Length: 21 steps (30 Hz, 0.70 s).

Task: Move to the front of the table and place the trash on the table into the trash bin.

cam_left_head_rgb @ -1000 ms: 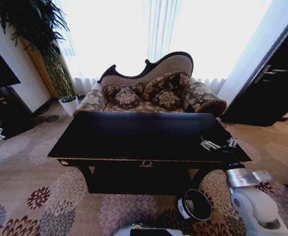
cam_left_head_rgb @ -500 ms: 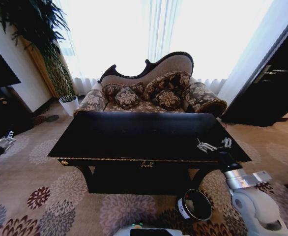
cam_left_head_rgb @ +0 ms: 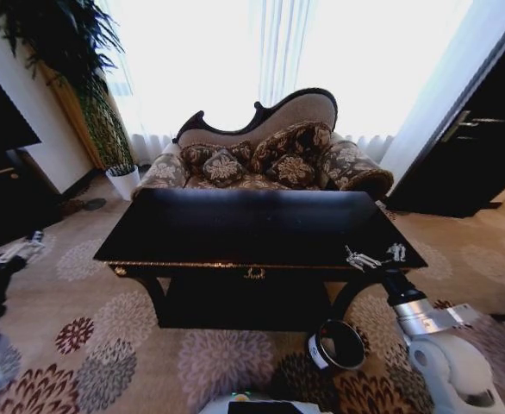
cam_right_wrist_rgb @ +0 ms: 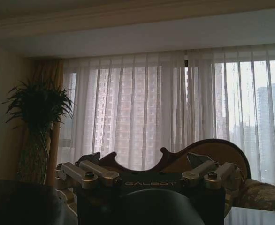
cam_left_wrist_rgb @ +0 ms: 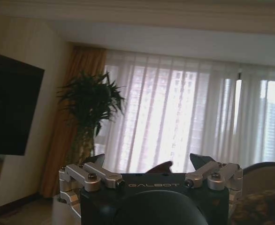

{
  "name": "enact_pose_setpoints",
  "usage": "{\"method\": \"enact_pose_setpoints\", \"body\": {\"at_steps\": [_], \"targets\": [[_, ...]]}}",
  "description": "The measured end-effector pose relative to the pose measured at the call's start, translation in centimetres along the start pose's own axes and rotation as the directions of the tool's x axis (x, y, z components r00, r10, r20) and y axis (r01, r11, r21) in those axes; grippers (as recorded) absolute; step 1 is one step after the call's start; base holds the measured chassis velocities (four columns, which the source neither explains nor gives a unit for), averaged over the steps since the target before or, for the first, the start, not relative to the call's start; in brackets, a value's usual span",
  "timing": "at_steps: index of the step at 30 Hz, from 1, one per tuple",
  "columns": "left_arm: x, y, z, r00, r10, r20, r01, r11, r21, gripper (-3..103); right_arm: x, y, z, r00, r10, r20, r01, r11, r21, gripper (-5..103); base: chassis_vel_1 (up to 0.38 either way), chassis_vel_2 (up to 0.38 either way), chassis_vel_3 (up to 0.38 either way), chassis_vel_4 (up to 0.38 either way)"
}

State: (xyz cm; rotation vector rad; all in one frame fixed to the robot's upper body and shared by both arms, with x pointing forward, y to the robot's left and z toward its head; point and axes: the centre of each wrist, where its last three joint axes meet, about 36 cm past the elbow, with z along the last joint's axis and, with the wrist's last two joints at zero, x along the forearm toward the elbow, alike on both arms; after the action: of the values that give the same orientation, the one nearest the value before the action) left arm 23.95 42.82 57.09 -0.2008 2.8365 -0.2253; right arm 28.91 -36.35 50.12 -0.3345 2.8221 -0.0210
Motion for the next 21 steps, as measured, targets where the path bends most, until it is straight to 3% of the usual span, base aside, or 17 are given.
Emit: {"method": "enact_pose_setpoints", "body": {"at_steps": [9, 14, 21], "targets": [[0.4, -3.4, 1.3, 0.995, 0.088, -0.037, -0.087, 0.996, 0.032, 100, -0.1, -0.1, 0.0, 1.0, -0.017, -0.002, 0.017, 1.0, 0.007, 100, 0.337, -0.334, -0.32, 0.322], [0.2, -4.6, 1.6, 0.989, 0.137, -0.052, -0.136, 0.99, 0.023, 100, -0.1, -0.1, 0.1, 1.0, -0.027, -0.005, 0.027, 1.0, 0.009, 100, 0.366, -0.366, -0.366, 0.35], [-0.2, -4.8, 0.5, 0.986, 0.162, -0.032, -0.161, 0.987, 0.014, 100, -0.2, -0.3, 0.1, 0.999, -0.038, -0.009, 0.038, 0.999, 0.012, 100, 0.377, -0.379, -0.381, 0.348]]}}
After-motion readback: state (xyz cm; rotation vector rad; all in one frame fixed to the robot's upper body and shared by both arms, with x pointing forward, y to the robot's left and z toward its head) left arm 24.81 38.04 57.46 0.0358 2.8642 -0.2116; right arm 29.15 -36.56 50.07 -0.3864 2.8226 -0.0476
